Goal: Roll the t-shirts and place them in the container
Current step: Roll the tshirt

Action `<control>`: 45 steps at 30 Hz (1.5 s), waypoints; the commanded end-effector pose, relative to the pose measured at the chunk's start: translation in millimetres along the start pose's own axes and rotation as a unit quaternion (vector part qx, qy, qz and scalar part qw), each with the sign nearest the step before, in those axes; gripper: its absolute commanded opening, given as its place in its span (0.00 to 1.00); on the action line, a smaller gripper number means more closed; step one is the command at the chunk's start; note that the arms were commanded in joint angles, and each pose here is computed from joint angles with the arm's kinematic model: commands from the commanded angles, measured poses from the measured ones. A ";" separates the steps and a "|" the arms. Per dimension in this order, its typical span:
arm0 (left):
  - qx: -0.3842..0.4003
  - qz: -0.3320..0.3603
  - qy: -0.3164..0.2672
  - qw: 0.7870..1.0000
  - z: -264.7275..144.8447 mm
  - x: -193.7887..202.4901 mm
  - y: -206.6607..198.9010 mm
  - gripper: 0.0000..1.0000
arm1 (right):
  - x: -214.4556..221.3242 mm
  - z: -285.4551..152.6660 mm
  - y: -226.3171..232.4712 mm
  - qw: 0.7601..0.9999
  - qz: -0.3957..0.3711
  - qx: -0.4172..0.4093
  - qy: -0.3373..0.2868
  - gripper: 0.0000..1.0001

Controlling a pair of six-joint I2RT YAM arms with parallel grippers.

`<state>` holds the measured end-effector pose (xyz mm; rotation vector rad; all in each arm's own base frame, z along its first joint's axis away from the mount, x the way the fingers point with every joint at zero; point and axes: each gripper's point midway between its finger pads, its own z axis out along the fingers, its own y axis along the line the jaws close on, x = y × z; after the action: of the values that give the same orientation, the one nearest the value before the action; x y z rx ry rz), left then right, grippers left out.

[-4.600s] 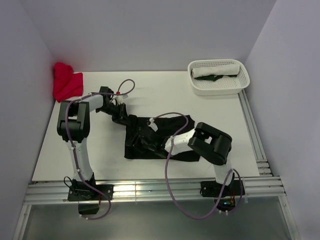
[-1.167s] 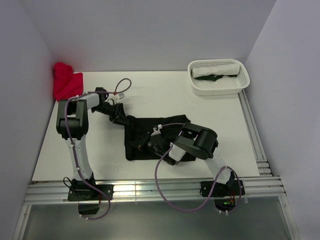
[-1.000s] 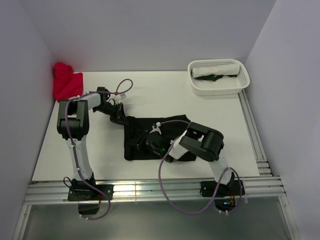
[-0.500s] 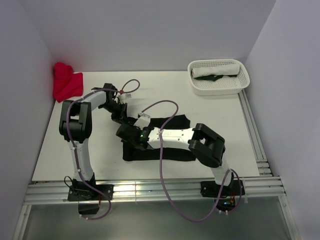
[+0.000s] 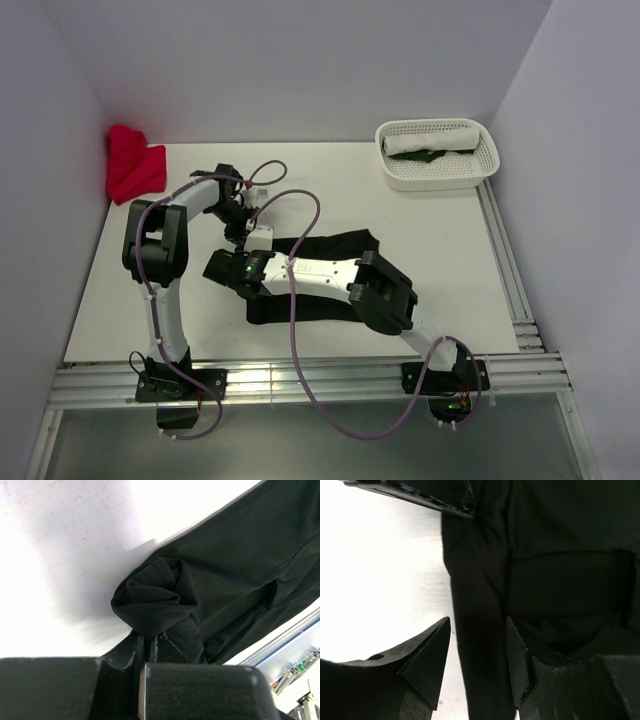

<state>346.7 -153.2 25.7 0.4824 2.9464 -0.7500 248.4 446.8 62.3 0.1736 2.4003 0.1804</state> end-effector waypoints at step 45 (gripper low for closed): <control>0.108 0.066 -0.089 0.988 -90.2 -55.4 -41.5 0.70 | 24.9 7.1 14.7 0.951 0.147 -0.254 0.093 0.11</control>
<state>394.5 -164.1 101.1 0.5587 2.7394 -0.9095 237.0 437.3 23.0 0.2486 2.4540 0.6064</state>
